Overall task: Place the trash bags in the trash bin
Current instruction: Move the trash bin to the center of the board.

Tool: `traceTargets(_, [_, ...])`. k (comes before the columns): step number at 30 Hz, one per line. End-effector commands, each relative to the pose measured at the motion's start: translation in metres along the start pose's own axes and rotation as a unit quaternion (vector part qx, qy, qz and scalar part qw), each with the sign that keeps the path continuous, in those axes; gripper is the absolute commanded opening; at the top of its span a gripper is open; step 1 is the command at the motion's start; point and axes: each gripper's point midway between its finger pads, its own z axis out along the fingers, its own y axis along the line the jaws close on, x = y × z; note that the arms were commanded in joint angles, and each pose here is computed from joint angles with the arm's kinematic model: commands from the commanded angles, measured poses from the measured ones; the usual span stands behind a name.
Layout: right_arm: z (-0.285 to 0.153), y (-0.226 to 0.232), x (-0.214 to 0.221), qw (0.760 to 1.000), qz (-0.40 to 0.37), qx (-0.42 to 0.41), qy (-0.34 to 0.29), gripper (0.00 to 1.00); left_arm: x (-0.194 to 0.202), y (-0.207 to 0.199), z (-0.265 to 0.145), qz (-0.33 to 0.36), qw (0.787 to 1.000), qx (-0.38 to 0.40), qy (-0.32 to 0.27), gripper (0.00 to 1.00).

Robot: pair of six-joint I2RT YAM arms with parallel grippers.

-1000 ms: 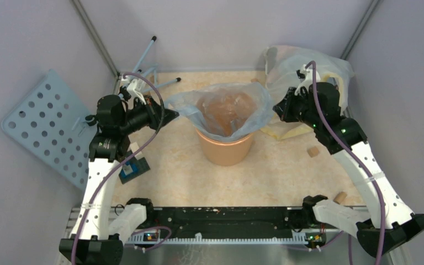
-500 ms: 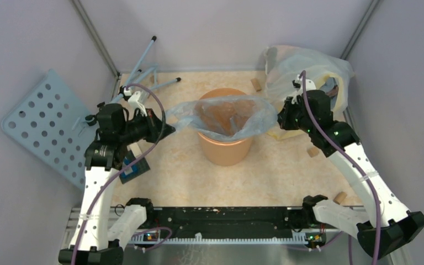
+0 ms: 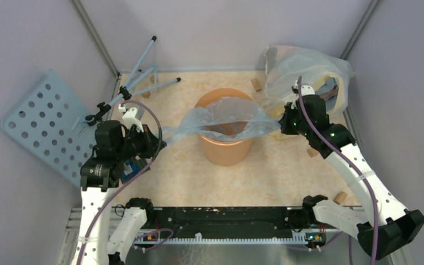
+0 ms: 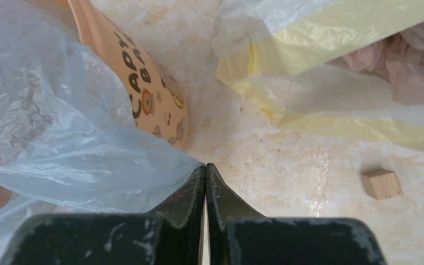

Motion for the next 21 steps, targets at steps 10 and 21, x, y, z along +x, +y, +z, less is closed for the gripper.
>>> traceTargets(10, [0.013, -0.023, -0.012, 0.996, 0.023, 0.069, -0.05, 0.0, 0.023, 0.069, 0.044, -0.006, 0.993, -0.108, 0.045, 0.0])
traceTargets(21, [0.04, -0.013, -0.017, 0.996, 0.03, 0.052, -0.065, 0.0, 0.01, 0.071, 0.082, -0.023, 0.996, -0.071, 0.042, 0.0])
